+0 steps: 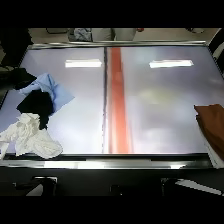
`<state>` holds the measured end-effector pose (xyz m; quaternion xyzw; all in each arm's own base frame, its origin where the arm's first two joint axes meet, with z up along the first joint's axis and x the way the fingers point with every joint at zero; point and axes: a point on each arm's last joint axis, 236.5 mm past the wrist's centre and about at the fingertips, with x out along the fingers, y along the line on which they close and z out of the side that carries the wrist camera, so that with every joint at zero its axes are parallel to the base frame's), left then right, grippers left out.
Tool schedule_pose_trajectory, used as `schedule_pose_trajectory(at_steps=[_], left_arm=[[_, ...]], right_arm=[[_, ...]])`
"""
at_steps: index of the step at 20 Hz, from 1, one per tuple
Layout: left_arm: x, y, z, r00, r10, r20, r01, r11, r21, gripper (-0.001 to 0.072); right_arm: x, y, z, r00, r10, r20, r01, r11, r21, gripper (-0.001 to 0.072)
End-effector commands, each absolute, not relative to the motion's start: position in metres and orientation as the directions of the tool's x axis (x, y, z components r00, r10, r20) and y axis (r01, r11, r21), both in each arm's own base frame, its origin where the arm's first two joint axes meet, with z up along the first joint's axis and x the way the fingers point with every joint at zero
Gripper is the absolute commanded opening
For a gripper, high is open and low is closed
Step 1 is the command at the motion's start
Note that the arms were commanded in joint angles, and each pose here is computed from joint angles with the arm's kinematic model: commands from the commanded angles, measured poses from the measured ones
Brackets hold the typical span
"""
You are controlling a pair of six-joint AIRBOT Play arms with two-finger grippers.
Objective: Fold the shirts.
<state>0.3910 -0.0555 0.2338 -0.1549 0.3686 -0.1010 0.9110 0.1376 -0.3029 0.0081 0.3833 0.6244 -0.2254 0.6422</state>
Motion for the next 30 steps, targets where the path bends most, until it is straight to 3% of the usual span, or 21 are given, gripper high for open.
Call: schedule_pose_trajectory(at_steps=[1, 2, 4, 6, 8, 10, 12, 13, 14, 15, 16, 18, 20, 30], left_arm=[[0.391, -0.058, 0.236, 0.710, -0.309, -0.633, 0.075, 0.927, -0.368, 0.0025], [0.391, -0.058, 0.236, 0.711, -0.309, -0.632, 0.075, 0.927, -0.368, 0.0025], [0.391, -0.067, 0.245, 0.716, -0.345, -0.606, 0.098, 0.910, -0.403, 0.0025], [0.398, -0.074, 0.281, 0.773, -0.364, -0.520, 0.148, 0.900, -0.409, 0.0023], [0.411, -0.067, 0.320, 0.850, -0.291, -0.439, 0.166, 0.939, -0.301, 0.0022], [0.426, -0.047, 0.316, 0.858, -0.140, -0.495, 0.061, 0.983, -0.174, 0.0022], [0.437, -0.031, 0.262, 0.760, 0.013, -0.650, -0.018, 1.000, -0.001, 0.0023], [0.433, -0.029, 0.223, 0.657, 0.058, -0.751, -0.024, 0.998, 0.055, 0.0029], [0.423, -0.032, 0.184, 0.537, 0.070, -0.841, -0.017, 0.997, 0.072, 0.0133], [0.404, -0.037, 0.145, 0.385, 0.075, -0.920, -0.009, 0.997, 0.077, 0.0461], [0.385, -0.043, 0.114, 0.259, 0.072, -0.963, 0.001, 0.997, 0.075, 0.0700], [0.363, -0.058, 0.078, 0.192, 0.070, -0.979, 0.060, 0.995, 0.083, 0.0704], [0.362, -0.077, 0.065, 0.292, 0.033, -0.956, 0.085, 0.995, 0.060, 0.0702], [0.359, -0.086, 0.055, 0.318, 0.014, -0.948, 0.116, 0.992, 0.053, 0.0708]], right_arm=[[0.129, -0.300, 0.003, 0.094, 0.165, -0.982, 0.774, 0.609, 0.176, 0.0421], [0.133, -0.306, 0.009, 0.115, 0.127, -0.985, 0.740, 0.651, 0.170, 0.0686], [0.153, -0.335, 0.041, 0.210, -0.025, -0.977, 0.704, 0.698, 0.133, 0.0692], [0.209, -0.374, 0.121, 0.425, -0.260, -0.867, 0.600, 0.798, 0.055, 0.0692], [0.284, -0.375, 0.233, 0.626, -0.448, -0.638, 0.419, 0.884, -0.210, 0.0692], [0.356, -0.317, 0.311, 0.774, -0.435, -0.460, 0.282, 0.887, -0.366, 0.0690], [0.415, -0.220, 0.322, 0.859, -0.242, -0.451, 0.100, 0.944, -0.315, 0.0689], [0.433, -0.167, 0.304, 0.847, -0.129, -0.516, -0.014, 0.965, -0.263, 0.0689], [0.440, -0.123, 0.272, 0.781, -0.045, -0.623, -0.110, 0.972, -0.209, 0.0690], [0.434, -0.089, 0.233, 0.668, 0.016, -0.744, -0.187, 0.971, -0.147, 0.0690], [0.423, -0.063, 0.195, 0.535, 0.067, -0.842, -0.265, 0.960, -0.092, 0.0682], [0.391, -0.019, 0.130, 0.258, 0.182, -0.949, -0.389, 0.918, 0.070, 0.0590], [0.374, -0.010, 0.095, 0.149, 0.169, -0.974, -0.385, 0.917, 0.100, 0.0591], [0.377, -0.016, 0.085, 0.152, 0.108, -0.982, -0.341, 0.939, 0.051, 0.0605]])
